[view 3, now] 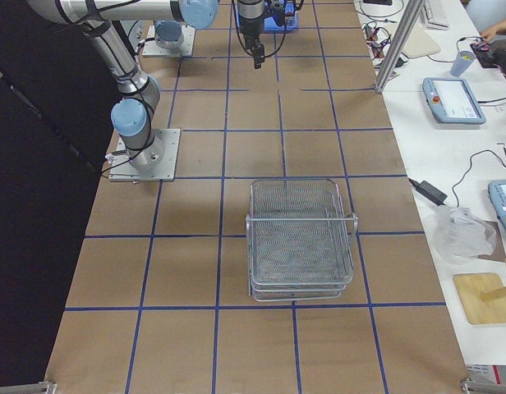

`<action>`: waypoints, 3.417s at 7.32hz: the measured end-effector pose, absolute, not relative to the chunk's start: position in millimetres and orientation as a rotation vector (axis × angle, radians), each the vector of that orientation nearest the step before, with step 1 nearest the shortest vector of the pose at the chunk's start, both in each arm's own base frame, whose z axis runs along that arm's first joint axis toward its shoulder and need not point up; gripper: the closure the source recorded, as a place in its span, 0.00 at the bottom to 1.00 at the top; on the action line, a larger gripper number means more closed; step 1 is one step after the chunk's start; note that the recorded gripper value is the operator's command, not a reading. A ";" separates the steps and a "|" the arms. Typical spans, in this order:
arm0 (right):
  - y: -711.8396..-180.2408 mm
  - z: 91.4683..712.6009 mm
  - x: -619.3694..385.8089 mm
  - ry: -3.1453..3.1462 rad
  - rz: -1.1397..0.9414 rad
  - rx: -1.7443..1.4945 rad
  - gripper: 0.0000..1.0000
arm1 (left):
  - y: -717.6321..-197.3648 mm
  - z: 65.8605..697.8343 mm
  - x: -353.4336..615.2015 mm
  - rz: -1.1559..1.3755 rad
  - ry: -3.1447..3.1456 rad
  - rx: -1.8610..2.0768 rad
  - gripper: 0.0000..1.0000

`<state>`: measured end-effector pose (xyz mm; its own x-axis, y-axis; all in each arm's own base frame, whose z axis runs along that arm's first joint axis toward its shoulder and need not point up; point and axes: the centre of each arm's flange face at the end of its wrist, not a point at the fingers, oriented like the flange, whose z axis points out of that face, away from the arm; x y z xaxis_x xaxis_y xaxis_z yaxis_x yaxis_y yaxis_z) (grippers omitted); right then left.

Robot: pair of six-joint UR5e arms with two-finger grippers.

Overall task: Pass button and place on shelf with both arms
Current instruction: 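Lift the button and carry it toward the right gripper while the right gripper approaches, then close the right gripper around the button's blue base beside the left gripper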

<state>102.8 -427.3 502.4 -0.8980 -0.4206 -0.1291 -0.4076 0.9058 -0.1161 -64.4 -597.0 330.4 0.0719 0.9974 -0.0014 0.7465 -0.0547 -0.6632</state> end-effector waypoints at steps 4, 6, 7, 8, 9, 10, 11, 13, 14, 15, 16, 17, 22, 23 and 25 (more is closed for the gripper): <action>-434.3 502.8 89.9 2.616 -0.277 -1.312 0.00 | -543.7 394.3 -224.1 0.542 -1.779 -1.802 1.00; -439.3 500.0 85.3 2.462 -0.348 -1.517 0.00 | -511.9 411.1 -295.7 0.535 -1.816 -1.773 1.00; -442.9 494.6 85.6 2.406 -0.372 -1.548 0.00 | -496.5 419.8 -320.6 0.547 -1.826 -1.760 1.00; -446.9 488.5 84.2 2.351 -0.402 -1.566 0.00 | -482.0 428.6 -339.5 0.557 -1.830 -1.747 1.00; -454.7 480.1 77.4 2.278 -0.449 -1.589 0.00 | -470.9 435.2 -351.9 0.566 -1.821 -1.748 1.00; -462.6 472.3 68.4 2.212 -0.496 -1.610 0.00 | -464.4 439.4 -357.8 0.570 -1.815 -1.749 1.00; -465.9 470.3 63.7 2.172 -0.533 -1.631 0.00 | -461.3 440.4 -360.8 0.568 -1.814 -1.747 1.00; -469.2 470.0 66.5 2.081 -0.619 -1.659 0.00 | -455.1 442.0 -367.5 0.561 -1.817 -1.741 1.00; -468.9 469.2 70.3 2.045 -0.650 -1.653 0.00 | -452.9 443.8 -370.2 0.565 -1.816 -1.738 1.00; -467.7 465.7 73.1 2.022 -0.662 -1.646 0.00 | -452.0 445.6 -371.8 0.574 -1.816 -1.736 1.00; -465.6 461.2 76.9 2.006 -0.661 -1.641 0.00 | -452.1 446.8 -372.5 0.583 -1.817 -1.732 1.00; -462.7 457.5 84.1 1.989 -0.655 -1.639 0.00 | -452.2 447.4 -372.8 0.585 -1.821 -1.726 1.00; -460.7 460.2 100.4 1.954 -0.673 -1.628 0.00 | -445.5 453.5 -371.1 0.605 -1.820 -1.728 1.00; -460.0 462.3 101.6 1.959 -0.676 -1.620 0.00 | -443.3 452.4 -370.4 0.603 -1.819 -1.728 1.00; -457.2 463.4 110.3 1.949 -0.668 -1.622 0.00 | -441.5 450.7 -370.2 0.605 -1.817 -1.729 1.00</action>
